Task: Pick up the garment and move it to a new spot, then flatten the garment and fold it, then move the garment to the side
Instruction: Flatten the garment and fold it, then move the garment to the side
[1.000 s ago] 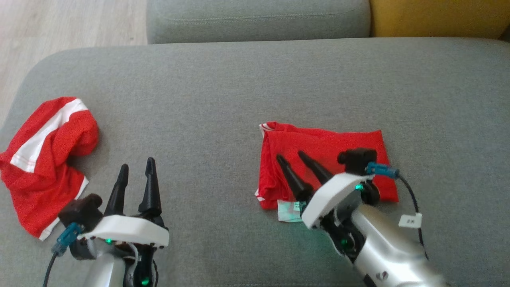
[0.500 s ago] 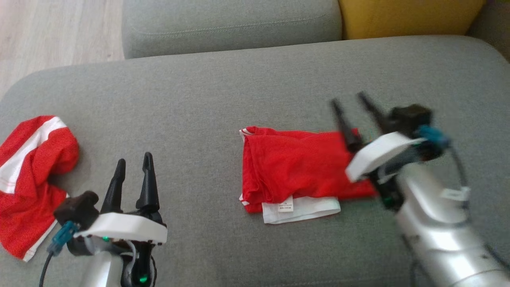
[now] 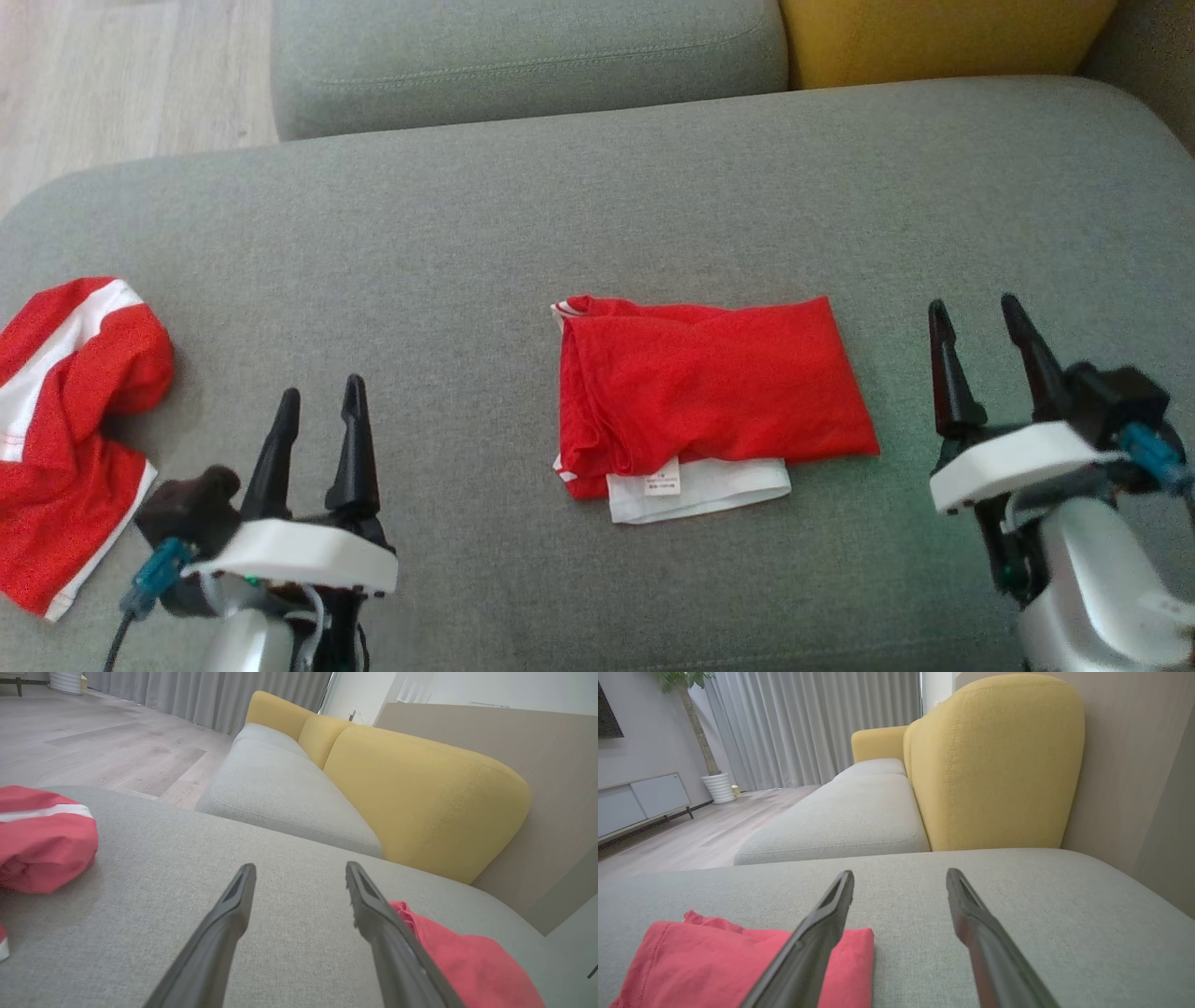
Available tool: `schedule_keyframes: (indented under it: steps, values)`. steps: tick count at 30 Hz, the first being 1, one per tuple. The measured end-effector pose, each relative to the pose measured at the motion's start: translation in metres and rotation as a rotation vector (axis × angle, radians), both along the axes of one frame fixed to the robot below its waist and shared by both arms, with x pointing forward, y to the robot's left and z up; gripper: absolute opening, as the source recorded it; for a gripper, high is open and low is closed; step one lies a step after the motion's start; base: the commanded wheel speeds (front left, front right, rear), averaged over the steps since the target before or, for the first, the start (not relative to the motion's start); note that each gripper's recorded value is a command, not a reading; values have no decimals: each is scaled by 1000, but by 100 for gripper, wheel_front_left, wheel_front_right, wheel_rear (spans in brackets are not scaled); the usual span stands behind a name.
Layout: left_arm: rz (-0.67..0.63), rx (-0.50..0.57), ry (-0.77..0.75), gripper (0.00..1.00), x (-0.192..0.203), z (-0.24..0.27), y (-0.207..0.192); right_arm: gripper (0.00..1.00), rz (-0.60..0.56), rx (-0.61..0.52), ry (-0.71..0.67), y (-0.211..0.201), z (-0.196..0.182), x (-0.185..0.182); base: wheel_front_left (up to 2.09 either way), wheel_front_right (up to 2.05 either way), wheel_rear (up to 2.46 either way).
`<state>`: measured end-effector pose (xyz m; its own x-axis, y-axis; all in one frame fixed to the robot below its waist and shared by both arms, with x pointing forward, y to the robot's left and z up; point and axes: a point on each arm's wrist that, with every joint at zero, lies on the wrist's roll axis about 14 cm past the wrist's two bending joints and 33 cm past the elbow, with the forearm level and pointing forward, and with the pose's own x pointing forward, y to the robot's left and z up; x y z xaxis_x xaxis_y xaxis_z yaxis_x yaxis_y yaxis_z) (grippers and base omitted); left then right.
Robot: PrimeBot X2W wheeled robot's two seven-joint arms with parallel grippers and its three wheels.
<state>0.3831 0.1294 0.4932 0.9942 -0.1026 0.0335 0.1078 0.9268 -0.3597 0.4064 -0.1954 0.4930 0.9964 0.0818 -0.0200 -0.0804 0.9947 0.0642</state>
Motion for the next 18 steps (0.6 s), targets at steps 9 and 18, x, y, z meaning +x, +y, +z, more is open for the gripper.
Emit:
schedule_keyframes:
  steps: [9,18]
  values:
    - [-6,27,30,100,-5,-11,-2,100,6,-10,9,11,-5,-3,0,0,0]
    - [-2,27,60,100,4,-21,0,100,7,18,226,20,-56,-1,0,0,0]
